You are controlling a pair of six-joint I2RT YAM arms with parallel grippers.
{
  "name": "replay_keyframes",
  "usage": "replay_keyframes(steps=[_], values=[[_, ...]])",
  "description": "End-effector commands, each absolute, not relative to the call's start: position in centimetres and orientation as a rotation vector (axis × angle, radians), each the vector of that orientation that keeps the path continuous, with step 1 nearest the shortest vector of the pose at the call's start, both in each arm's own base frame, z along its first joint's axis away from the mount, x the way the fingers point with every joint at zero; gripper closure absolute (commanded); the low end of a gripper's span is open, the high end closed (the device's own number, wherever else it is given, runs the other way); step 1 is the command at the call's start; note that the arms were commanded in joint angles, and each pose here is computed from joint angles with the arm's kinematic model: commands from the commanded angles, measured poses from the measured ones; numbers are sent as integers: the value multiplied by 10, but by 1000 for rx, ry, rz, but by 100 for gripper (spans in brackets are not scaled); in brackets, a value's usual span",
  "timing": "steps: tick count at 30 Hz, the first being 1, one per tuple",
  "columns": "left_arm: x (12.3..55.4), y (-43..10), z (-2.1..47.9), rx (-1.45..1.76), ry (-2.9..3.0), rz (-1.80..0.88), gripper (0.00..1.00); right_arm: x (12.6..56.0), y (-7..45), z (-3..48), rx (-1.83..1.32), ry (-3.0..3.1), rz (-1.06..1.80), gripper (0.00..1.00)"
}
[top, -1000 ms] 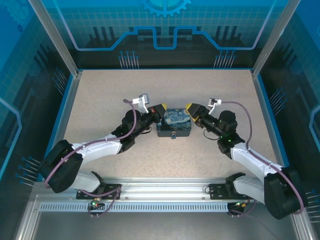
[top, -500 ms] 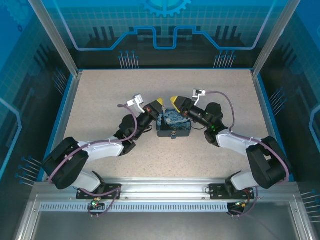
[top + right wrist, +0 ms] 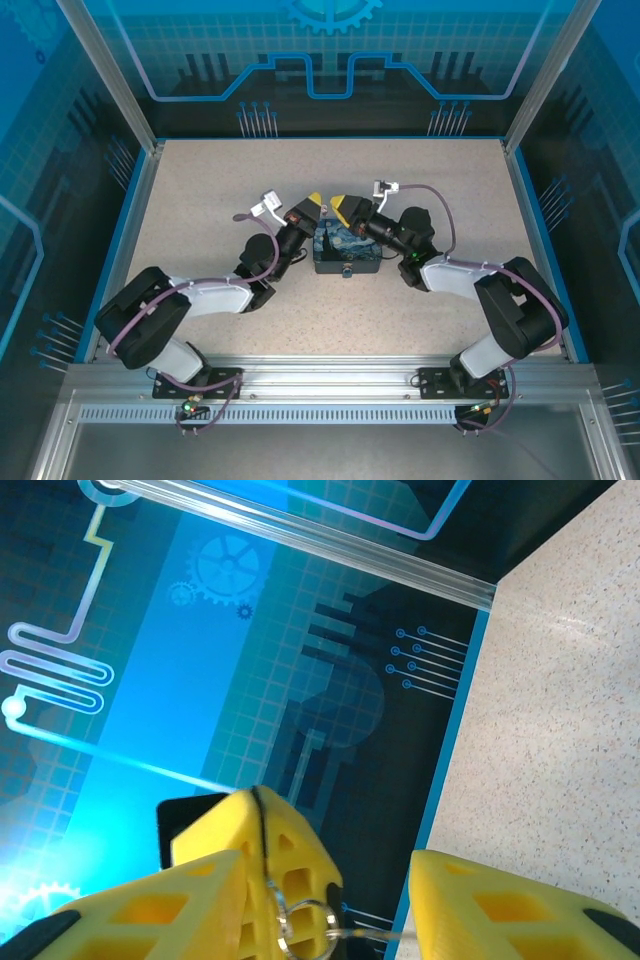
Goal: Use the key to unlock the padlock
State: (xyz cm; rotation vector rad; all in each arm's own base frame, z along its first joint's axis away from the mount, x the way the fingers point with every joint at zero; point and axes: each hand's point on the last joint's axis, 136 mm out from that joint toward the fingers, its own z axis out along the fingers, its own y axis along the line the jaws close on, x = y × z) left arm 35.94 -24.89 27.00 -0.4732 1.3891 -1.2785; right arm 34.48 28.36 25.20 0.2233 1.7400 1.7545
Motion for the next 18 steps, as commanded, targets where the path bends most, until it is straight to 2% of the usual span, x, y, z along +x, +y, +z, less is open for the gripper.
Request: replay_keyframes(steps=[1,11,18], values=[[358,-247,278,-509,1319,-1325,100,341,290,275,154,1659,1796,54],[359,-255,275,-507,1319,-1341,100,338,293,271,146,1675,1799,61],[358,-254,281,-500,1309,-1343,100,337,296,263,152,1695,1798,62]])
